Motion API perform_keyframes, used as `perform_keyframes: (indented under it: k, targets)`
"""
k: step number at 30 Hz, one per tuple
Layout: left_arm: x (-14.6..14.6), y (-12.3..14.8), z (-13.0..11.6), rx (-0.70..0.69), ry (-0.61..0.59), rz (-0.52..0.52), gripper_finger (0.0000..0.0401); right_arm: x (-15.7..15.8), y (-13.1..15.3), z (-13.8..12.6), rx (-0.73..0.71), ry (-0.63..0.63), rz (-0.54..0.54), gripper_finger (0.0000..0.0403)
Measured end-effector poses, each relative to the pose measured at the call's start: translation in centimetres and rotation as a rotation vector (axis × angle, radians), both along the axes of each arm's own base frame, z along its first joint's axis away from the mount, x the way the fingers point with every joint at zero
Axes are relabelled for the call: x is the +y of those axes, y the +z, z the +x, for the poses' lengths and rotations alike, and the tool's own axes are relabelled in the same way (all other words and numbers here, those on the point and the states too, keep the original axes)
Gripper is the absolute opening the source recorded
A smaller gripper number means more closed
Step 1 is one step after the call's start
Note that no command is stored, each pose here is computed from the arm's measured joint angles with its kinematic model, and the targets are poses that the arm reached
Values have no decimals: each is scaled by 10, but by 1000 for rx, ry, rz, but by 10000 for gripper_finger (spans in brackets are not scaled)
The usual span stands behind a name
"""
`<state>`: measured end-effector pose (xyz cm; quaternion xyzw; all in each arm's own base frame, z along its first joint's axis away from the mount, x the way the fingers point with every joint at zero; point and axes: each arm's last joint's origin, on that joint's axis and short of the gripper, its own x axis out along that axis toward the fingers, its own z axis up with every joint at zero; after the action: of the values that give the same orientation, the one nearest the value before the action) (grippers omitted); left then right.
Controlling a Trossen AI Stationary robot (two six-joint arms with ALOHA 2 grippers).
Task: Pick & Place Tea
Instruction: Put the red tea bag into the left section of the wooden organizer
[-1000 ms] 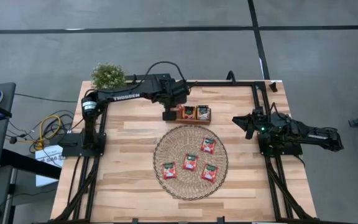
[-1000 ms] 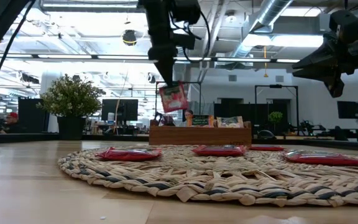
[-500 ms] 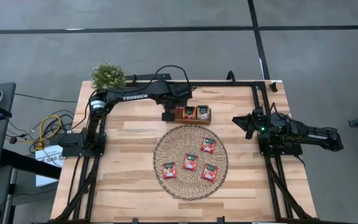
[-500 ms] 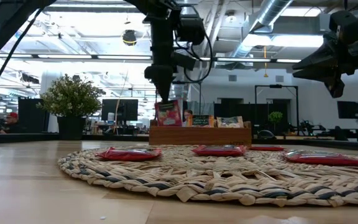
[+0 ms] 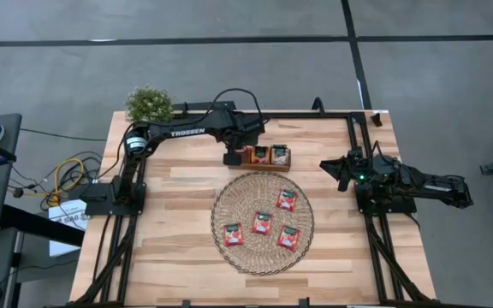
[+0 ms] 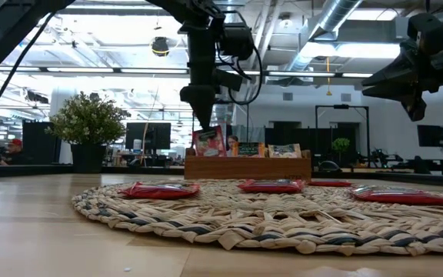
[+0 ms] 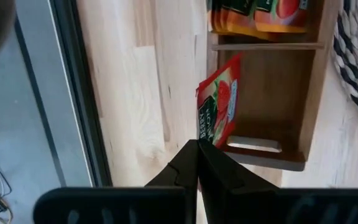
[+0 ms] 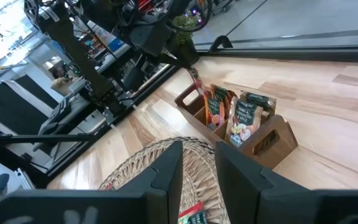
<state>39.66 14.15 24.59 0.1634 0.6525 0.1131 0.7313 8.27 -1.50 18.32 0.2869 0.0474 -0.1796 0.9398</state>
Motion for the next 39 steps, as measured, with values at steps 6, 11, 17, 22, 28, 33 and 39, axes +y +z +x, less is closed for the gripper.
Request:
perform_keyframes:
  k: [6, 11, 17, 22, 28, 33, 39]
  targets:
    - [-4, 0, 2, -17, -17, -23, 0, 0, 0, 0, 0, 0, 0, 87]
    - [-4, 0, 2, -17, -19, -28, 0, 0, 0, 0, 0, 0, 0, 87]
    - [-5, 0, 3, -26, -26, -54, 0, 0, 0, 0, 0, 0, 0, 87]
    - [-5, 0, 3, -29, -25, -58, 0, 0, 0, 0, 0, 0, 0, 87]
    - [-5, 0, 3, -35, -20, -60, 0, 0, 0, 0, 0, 0, 0, 87]
    - [-5, 0, 4, -45, -19, -58, 0, 0, 0, 0, 0, 0, 0, 87]
    - [-4, 1, 6, -67, -20, -50, 0, 0, 0, 0, 0, 0, 0, 87]
